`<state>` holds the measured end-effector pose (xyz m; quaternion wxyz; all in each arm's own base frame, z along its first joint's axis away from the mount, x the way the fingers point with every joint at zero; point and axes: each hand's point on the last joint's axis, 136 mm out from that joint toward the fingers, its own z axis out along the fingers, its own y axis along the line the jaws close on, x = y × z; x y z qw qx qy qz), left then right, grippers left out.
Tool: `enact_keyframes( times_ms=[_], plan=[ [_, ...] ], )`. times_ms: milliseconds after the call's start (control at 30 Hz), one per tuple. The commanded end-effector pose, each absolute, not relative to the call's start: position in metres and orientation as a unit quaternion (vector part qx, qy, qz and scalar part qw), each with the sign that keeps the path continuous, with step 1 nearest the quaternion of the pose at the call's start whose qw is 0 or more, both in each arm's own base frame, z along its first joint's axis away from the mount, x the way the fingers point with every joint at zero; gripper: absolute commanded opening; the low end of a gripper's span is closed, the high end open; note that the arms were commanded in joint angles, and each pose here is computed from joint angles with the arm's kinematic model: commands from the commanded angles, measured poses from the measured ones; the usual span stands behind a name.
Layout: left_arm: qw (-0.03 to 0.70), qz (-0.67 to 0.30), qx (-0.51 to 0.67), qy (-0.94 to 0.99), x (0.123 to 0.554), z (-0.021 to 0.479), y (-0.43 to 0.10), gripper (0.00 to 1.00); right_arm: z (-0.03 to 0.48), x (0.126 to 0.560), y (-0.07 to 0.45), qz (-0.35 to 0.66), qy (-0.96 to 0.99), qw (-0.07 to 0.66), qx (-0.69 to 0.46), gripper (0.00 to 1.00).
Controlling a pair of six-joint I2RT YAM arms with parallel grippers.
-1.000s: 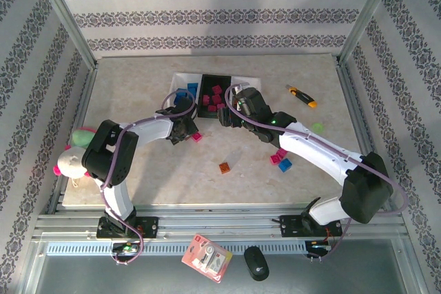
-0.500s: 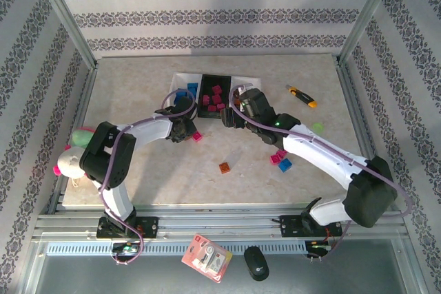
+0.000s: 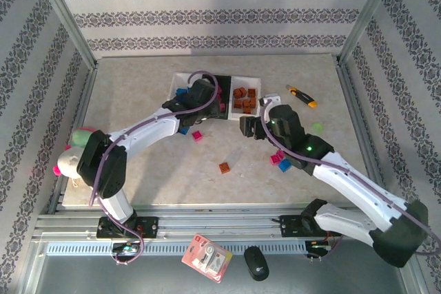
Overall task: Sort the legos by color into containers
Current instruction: Place the lego in the container.
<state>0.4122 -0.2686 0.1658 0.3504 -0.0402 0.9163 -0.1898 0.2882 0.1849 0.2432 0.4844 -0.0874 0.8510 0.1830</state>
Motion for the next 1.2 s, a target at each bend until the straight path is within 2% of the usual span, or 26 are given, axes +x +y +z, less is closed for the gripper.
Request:
enact_keyframes(
  times_ms=[0, 167, 467, 533, 733, 833, 900, 1167],
  plan=[
    [0.399, -0.213, 0.053, 0.890, 0.432, 0.186, -0.310, 0.28, 0.252, 0.284, 0.170, 0.171, 0.839, 0.508, -0.088, 0.78],
    [0.419, -0.233, 0.118, 0.870, 0.458, 0.186, -0.354, 0.29, 0.250, 0.279, 0.155, 0.166, 0.840, 0.512, -0.075, 0.78],
    [0.403, -0.209, 0.149, 0.879, 0.497, 0.146, -0.385, 0.34, 0.242, 0.276, 0.148, 0.158, 0.847, 0.503, -0.069, 0.78],
    [0.402, -0.210, 0.148, 0.879, 0.501, 0.142, -0.389, 0.39, 0.242, 0.275, 0.143, 0.152, 0.849, 0.503, -0.063, 0.77],
    [0.428, -0.227, 0.174, 0.858, 0.498, 0.167, -0.394, 0.76, 0.227, 0.274, 0.108, 0.102, 0.868, 0.486, 0.018, 0.77],
    [0.461, -0.233, 0.202, 0.832, 0.489, 0.192, -0.391, 0.88, 0.208, 0.272, 0.082, 0.079, 0.882, 0.457, 0.083, 0.77],
    [0.486, -0.245, 0.232, 0.806, 0.476, 0.207, -0.389, 0.92, 0.193, 0.267, 0.068, 0.073, 0.893, 0.428, 0.119, 0.76],
    [0.544, -0.267, 0.398, 0.689, 0.390, 0.241, -0.379, 0.97, 0.124, 0.234, 0.040, 0.058, 0.935, 0.265, 0.227, 0.76]
  ],
)
